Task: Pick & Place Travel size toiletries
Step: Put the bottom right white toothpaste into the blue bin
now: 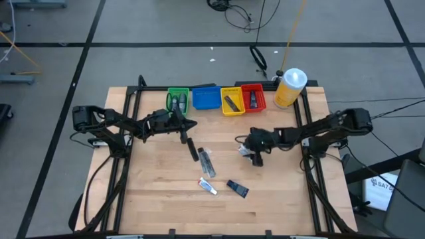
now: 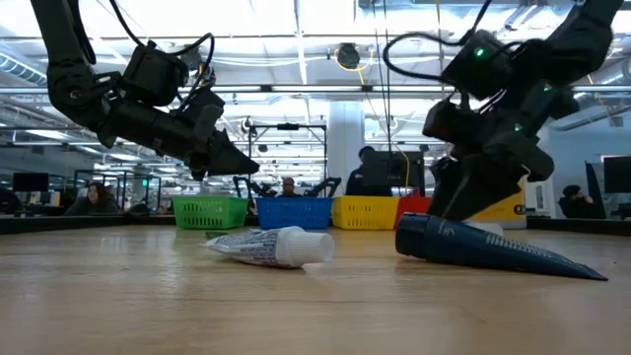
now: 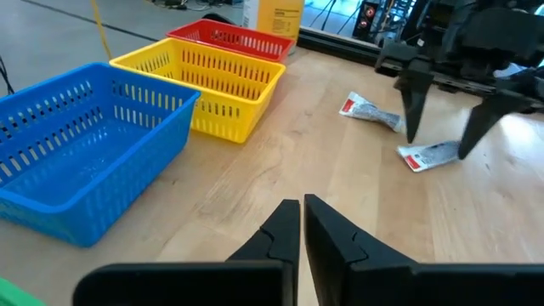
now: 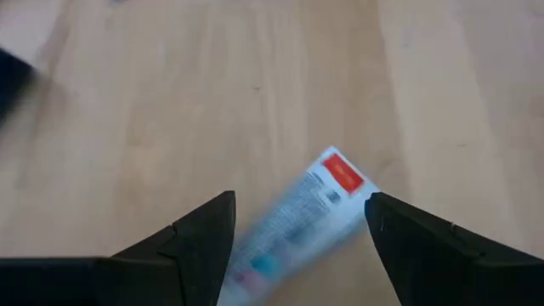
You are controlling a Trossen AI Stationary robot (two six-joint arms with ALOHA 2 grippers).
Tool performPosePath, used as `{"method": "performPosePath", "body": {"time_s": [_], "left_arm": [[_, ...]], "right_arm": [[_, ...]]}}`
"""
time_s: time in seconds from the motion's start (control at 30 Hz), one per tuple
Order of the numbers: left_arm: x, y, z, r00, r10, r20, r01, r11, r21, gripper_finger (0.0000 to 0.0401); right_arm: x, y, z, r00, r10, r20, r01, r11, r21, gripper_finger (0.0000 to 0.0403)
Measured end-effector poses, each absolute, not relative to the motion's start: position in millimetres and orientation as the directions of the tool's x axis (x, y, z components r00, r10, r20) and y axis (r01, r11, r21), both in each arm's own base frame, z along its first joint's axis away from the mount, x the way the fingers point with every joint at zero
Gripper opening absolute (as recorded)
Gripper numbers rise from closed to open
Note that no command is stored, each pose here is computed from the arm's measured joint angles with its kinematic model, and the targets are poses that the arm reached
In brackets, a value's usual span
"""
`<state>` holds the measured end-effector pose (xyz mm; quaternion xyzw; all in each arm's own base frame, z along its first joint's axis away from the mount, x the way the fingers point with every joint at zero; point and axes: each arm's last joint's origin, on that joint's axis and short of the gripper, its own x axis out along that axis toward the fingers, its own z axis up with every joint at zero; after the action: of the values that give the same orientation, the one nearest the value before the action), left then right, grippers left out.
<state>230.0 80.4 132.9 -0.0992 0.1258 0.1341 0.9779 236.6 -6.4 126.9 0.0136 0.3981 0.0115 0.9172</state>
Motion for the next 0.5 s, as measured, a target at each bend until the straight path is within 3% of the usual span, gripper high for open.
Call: {"method": "performPosePath", "body": {"time_s": [0.33,0.5], "left_arm": [[230.0,81.0,133.4,0.927,0.261,-0.267,-0.304,0.943,-0.133,0.0036],[230.4,80.0,133.4,0.929,0.257,-0.268,-0.298,0.946,-0.128,0.0037]], "right_arm": [[228.2,20.6,109.2,0.627,-0.142,-0.766,0.174,0.984,-0.039,0.0252],[218.7,19.2,101.2,0.614,-0.172,-0.77,0.233,0.972,-0.031,0.0208]]}}
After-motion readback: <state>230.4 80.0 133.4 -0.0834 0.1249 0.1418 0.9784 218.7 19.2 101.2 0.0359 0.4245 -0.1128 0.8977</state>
